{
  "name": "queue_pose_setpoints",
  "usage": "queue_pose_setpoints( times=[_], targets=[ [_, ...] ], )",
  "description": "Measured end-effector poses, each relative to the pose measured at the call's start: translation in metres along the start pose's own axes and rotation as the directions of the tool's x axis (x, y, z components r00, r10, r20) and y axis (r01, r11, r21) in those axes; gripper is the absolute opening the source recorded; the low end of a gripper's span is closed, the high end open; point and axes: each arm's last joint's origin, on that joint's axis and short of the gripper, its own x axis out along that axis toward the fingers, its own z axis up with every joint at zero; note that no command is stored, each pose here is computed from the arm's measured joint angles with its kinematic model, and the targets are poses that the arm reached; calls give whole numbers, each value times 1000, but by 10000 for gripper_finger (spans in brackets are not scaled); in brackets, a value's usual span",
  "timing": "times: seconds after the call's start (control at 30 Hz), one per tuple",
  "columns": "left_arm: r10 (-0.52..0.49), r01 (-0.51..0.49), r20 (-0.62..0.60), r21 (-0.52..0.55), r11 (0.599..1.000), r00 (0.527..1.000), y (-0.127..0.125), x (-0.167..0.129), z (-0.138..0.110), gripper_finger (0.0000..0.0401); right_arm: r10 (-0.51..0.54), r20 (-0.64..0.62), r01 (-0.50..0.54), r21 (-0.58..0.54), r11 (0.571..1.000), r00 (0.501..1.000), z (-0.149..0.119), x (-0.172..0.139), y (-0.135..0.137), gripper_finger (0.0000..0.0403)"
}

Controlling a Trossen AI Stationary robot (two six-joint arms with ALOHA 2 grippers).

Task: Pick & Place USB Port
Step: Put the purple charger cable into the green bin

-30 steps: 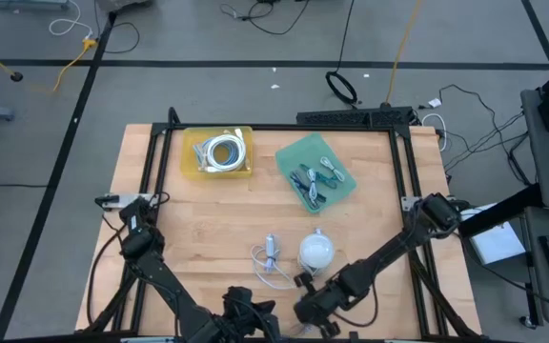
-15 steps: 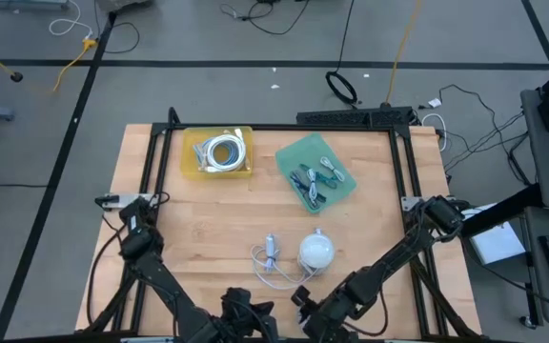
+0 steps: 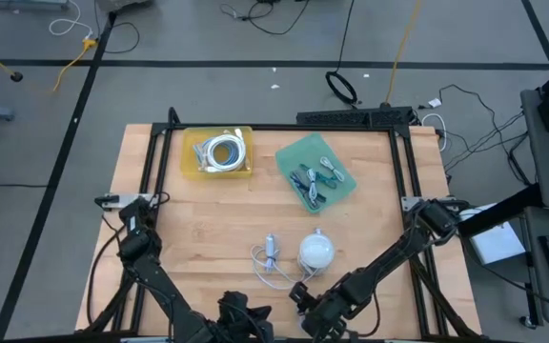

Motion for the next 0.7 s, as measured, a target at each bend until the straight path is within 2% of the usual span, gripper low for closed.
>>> queue_pose_setpoints(
  times=[0.33,0.43,0.57,0.7],
  targets=[
    [-5,5,-4,4,1000,1000,0,-2,-1,0,8,-54,-4,90,996,999,-10,20,4,149],
    [-6,6,-5,6,1000,1000,1,-3,-2,0,0,-78,8,103,995,997,-12,20,5,114],
    [-5,5,-5,7,1000,1000,1,-3,-2,0,7,-114,8,128,992,993,-12,18,6,27],
    [-4,4,-4,9,1000,1000,1,-3,-2,0,-9,-134,32,169,985,991,-4,12,6,23]
  ],
)
